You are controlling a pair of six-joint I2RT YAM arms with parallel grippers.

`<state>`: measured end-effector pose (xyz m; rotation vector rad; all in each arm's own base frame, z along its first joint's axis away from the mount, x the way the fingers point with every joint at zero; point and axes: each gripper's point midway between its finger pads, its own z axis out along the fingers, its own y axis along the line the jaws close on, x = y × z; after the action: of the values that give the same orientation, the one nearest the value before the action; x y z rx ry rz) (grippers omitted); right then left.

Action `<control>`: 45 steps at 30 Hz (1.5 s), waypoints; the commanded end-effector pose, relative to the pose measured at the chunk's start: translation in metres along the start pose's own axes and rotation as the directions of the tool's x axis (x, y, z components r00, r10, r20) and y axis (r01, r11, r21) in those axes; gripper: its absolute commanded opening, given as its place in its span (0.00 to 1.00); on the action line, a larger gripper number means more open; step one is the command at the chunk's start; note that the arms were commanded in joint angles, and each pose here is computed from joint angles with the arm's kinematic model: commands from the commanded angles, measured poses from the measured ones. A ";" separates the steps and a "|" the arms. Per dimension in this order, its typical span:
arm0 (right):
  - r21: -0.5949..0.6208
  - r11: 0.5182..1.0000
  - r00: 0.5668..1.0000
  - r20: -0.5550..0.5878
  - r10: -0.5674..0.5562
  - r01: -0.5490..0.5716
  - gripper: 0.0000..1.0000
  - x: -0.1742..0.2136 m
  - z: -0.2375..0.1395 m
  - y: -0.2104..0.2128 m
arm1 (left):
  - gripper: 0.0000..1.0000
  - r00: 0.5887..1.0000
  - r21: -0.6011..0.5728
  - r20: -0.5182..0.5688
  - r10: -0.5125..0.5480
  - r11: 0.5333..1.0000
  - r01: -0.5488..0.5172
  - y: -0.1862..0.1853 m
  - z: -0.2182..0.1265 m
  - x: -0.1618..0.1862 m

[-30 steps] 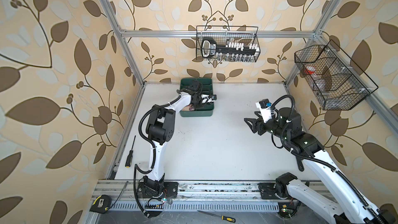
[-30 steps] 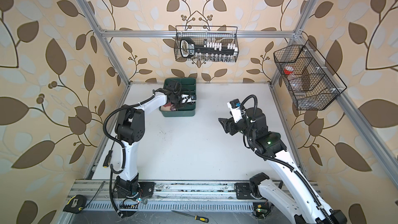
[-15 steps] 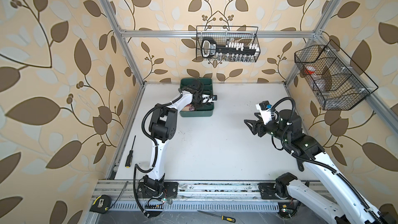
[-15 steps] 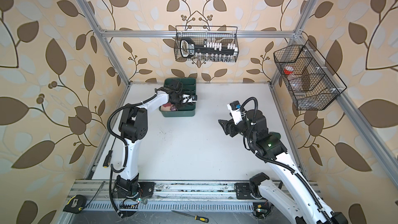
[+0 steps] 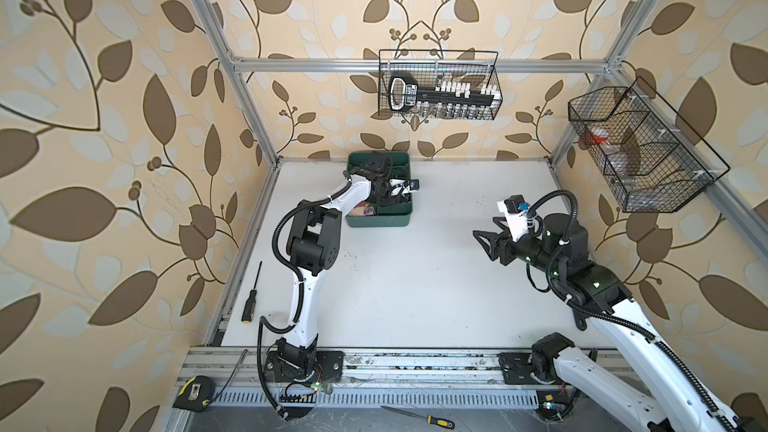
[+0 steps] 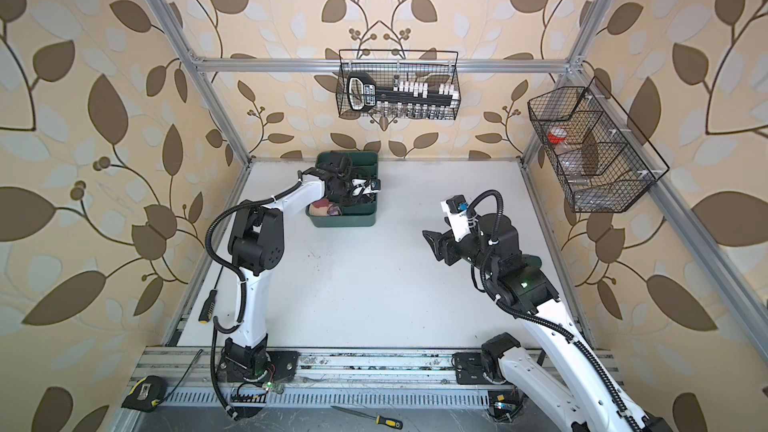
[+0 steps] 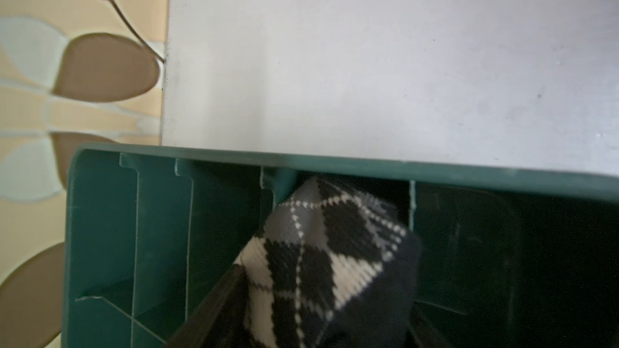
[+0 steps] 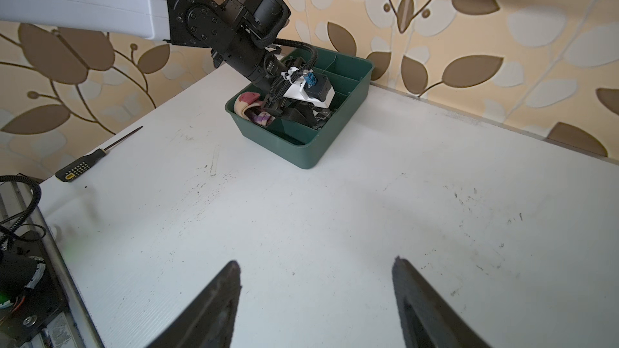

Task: Roll the socks
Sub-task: 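Lower the rolled sock into a tray compartment with the left gripper and release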

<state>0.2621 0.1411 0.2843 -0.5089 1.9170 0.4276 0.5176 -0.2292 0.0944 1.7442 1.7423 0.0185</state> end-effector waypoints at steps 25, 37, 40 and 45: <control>0.016 1.000 0.999 0.042 -0.012 0.011 0.72 -0.009 -0.005 -0.001 | 0.99 1.000 0.114 0.011 0.022 0.993 -0.023 -0.040 -0.094 -0.029; 0.009 1.000 0.997 0.077 -0.012 0.012 0.72 -0.013 -0.015 0.002 | 0.99 0.976 -0.145 0.154 -0.153 0.974 0.175 0.015 -0.124 -0.058; 0.005 1.000 0.997 0.083 -0.010 0.010 0.72 -0.012 -0.018 0.003 | 0.99 0.978 -0.217 0.126 -0.167 0.957 0.191 0.021 -0.111 -0.046; 0.004 1.000 0.996 0.085 -0.007 0.007 0.72 -0.011 -0.018 0.003 | 0.99 0.984 -0.211 0.052 -0.168 0.962 0.176 0.015 -0.081 -0.028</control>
<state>0.2505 0.1352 0.3049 -0.4906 1.8316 0.4275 0.4779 -0.2155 0.1780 1.4734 1.7971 0.0413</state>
